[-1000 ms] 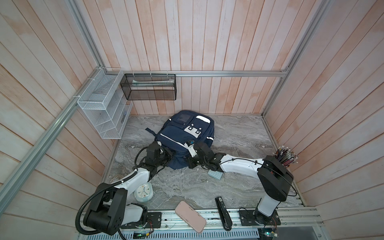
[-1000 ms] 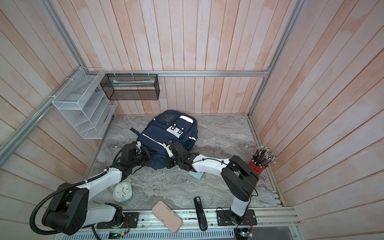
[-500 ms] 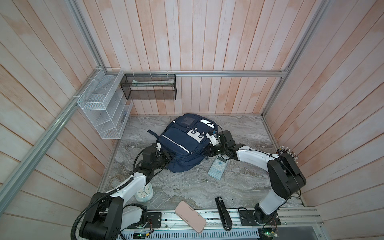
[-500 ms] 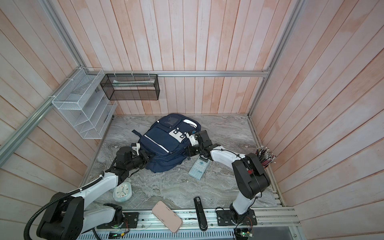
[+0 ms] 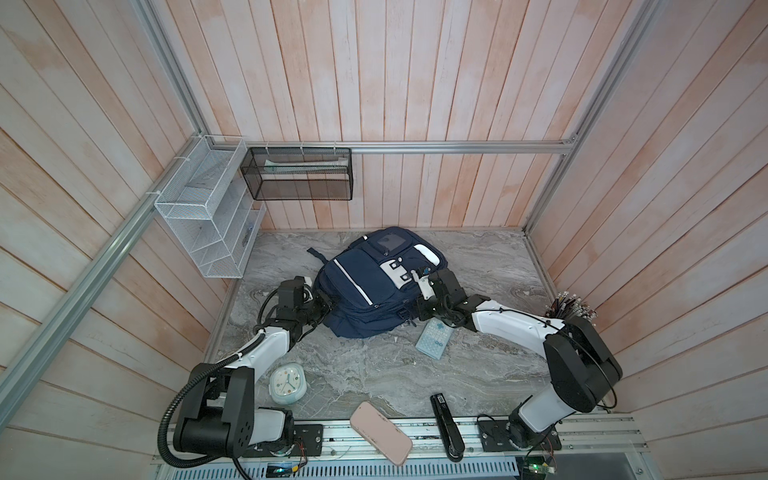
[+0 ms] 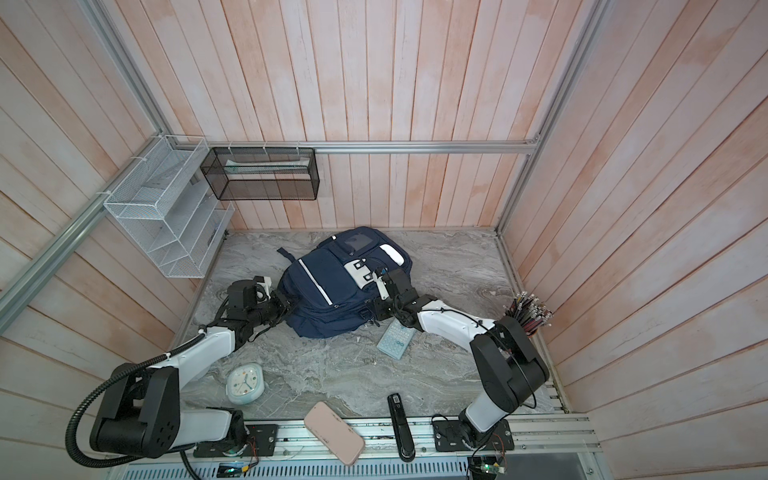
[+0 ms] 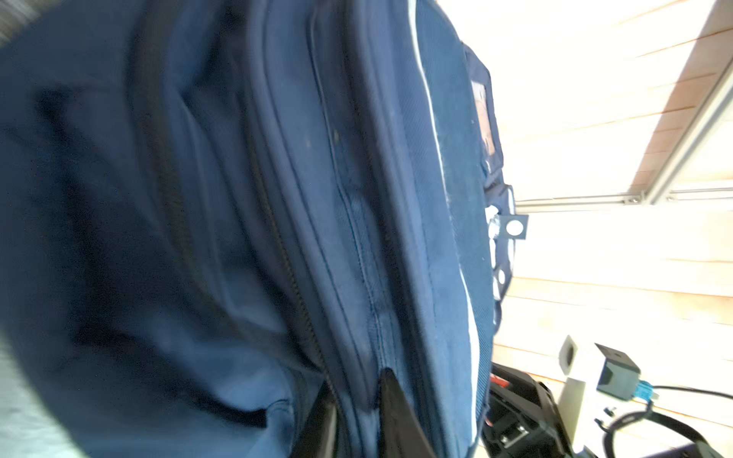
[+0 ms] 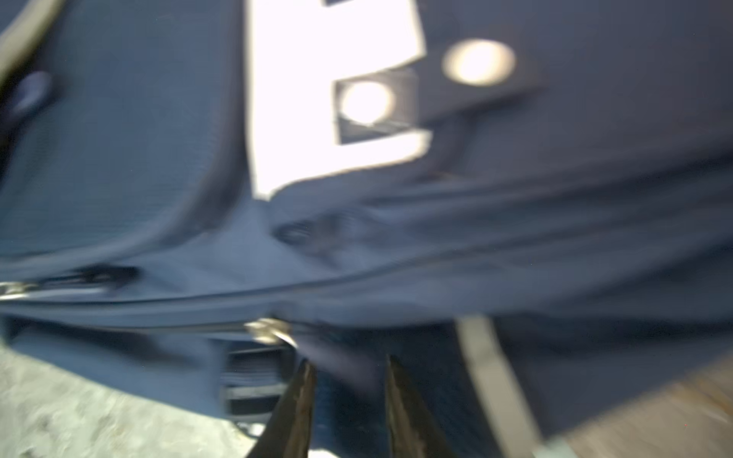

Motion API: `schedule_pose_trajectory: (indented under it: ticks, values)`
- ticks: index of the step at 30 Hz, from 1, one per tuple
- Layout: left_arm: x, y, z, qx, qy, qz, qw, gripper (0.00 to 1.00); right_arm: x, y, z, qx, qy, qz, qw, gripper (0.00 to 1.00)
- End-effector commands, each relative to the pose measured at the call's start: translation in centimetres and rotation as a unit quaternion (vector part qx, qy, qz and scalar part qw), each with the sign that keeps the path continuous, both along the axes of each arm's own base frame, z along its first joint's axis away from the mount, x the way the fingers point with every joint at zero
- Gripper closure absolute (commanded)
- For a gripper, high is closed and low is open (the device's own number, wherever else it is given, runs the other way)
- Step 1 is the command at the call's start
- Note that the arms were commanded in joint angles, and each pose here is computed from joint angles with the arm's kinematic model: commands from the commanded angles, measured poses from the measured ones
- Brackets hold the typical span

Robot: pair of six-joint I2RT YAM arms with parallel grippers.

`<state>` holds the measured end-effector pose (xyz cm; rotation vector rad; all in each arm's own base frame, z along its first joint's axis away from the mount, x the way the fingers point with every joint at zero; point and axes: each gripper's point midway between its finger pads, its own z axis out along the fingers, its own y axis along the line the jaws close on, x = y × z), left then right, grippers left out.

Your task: Pack the student bag

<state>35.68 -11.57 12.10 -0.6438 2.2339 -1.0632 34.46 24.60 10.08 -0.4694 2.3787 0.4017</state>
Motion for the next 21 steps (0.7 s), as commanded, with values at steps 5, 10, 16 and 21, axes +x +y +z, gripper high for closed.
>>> schedule_pose_trajectory:
  ticks: [5,10,16,21]
  values:
    - [-0.4,2.6,3.5,0.058,-0.051,0.050,0.996,0.55,1.1,-3.6,4.8,-0.037,-0.071,-0.060,0.995,0.46]
    - [-1.6,-0.2,6.2,0.083,-0.099,0.016,0.992,0.50,2.0,-0.6,9.7,0.023,-0.190,0.020,0.981,0.43]
    - [-2.9,-4.1,6.5,0.124,-0.135,-0.027,0.983,0.52,-0.3,5.5,10.8,-0.008,-0.317,0.273,0.908,0.50]
    - [-3.4,-5.1,4.9,0.107,-0.124,-0.038,0.986,0.54,-0.4,8.5,8.6,-0.086,-0.356,0.376,0.851,0.49]
